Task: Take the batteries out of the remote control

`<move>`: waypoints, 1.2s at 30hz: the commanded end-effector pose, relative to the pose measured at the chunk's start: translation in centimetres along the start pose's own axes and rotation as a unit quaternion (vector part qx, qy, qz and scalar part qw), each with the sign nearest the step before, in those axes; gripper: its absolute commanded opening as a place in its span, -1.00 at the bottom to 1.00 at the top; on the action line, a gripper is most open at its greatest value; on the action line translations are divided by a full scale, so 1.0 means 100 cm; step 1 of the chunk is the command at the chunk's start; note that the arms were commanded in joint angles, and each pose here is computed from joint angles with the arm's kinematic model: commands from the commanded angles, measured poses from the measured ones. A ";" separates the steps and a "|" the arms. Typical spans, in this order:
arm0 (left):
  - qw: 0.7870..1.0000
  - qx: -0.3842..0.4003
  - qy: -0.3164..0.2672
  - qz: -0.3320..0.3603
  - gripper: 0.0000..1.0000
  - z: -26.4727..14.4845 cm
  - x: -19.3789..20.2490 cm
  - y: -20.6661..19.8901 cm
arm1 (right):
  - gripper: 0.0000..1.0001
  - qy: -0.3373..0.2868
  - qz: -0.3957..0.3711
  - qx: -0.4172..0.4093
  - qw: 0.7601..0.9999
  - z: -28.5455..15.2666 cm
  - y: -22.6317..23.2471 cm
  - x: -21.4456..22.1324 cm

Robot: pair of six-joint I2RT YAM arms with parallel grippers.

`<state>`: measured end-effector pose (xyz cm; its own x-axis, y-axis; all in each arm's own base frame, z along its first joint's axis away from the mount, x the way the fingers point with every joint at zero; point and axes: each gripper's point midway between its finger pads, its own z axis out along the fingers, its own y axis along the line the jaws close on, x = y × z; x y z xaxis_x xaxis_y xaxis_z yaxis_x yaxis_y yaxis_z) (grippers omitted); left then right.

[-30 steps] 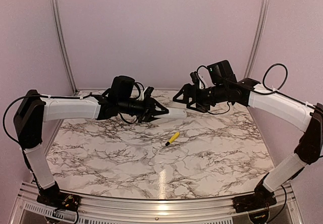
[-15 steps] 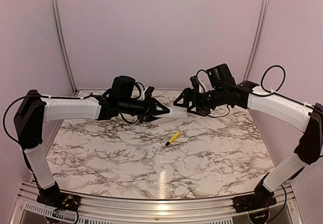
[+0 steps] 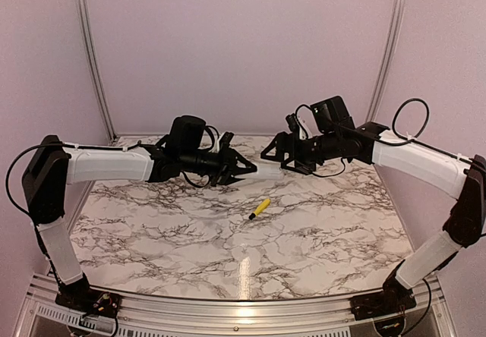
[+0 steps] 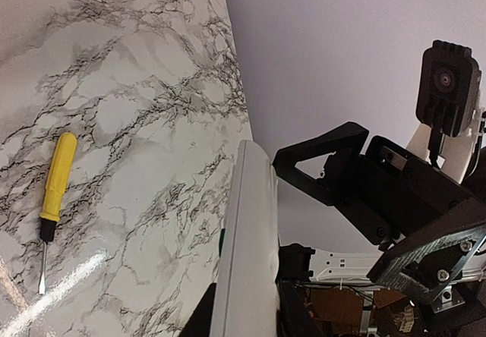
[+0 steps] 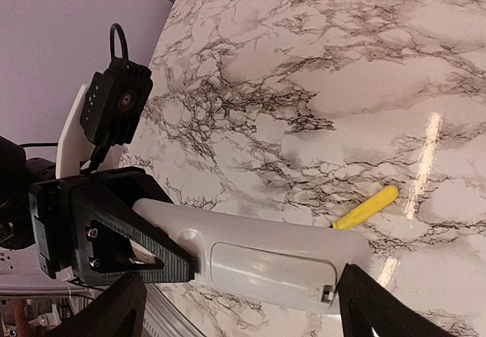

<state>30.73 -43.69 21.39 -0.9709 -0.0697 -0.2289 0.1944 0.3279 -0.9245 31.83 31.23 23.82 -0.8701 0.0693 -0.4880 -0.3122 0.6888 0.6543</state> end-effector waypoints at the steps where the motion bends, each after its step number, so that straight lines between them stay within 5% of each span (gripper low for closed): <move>1: 0.999 0.032 -0.013 0.021 -1.00 0.006 -0.007 -0.020 | 0.72 0.003 0.002 -0.006 1.000 -0.001 0.005 0.004; 36: 0.999 0.036 -0.016 0.021 -1.00 0.006 -0.003 -0.019 | 0.67 0.000 0.007 -0.029 1.000 -0.009 0.012 0.008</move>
<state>30.76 -44.02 21.59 -0.9709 -0.0925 -0.2210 0.1810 0.3211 -0.9296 31.40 31.09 23.94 -0.8702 0.0869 -0.4849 -0.3075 0.6731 0.6726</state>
